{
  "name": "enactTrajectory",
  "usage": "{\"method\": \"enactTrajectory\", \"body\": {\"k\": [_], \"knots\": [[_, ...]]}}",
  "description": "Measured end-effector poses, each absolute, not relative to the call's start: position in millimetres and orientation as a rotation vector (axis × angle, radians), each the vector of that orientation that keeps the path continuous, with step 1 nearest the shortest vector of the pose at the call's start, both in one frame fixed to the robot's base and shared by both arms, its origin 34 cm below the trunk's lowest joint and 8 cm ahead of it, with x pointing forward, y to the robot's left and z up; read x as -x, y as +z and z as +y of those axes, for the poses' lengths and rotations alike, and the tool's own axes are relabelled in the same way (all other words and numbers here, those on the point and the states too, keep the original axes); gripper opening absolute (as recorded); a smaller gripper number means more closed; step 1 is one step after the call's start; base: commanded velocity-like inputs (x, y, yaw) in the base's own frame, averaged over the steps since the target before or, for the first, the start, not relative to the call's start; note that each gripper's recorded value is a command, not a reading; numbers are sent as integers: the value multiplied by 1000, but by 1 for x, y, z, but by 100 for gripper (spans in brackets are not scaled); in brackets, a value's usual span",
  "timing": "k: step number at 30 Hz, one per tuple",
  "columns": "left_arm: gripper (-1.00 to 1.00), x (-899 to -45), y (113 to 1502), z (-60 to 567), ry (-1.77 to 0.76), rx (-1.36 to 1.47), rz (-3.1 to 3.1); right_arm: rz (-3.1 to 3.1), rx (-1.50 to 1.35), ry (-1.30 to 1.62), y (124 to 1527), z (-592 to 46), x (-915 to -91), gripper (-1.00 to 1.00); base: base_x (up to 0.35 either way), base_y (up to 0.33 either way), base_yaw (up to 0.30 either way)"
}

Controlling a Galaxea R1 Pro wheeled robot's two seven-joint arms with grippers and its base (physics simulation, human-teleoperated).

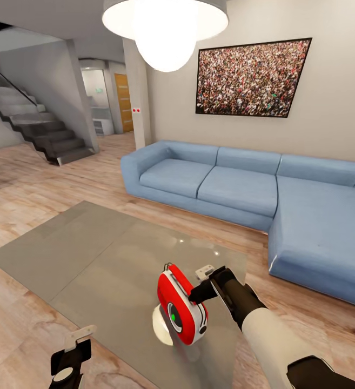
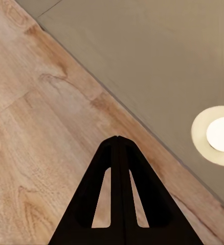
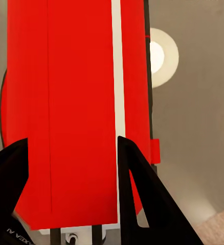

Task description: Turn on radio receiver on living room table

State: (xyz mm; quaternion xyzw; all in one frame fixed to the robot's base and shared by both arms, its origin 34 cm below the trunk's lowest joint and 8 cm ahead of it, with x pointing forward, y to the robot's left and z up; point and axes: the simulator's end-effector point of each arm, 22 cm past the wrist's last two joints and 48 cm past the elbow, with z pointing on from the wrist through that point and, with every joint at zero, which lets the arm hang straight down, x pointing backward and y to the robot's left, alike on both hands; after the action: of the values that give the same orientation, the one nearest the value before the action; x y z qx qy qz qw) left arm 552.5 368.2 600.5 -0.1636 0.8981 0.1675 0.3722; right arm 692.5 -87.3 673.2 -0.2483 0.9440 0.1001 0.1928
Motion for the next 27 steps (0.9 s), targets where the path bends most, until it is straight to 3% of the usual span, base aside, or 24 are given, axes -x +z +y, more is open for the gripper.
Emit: {"method": "enactTrajectory", "body": {"k": [27], "knots": [[-100, -552, 597, 368, 430, 418, 2302, 2650, 698, 279, 669, -87, -692, -100, 0, 0, 0]]}}
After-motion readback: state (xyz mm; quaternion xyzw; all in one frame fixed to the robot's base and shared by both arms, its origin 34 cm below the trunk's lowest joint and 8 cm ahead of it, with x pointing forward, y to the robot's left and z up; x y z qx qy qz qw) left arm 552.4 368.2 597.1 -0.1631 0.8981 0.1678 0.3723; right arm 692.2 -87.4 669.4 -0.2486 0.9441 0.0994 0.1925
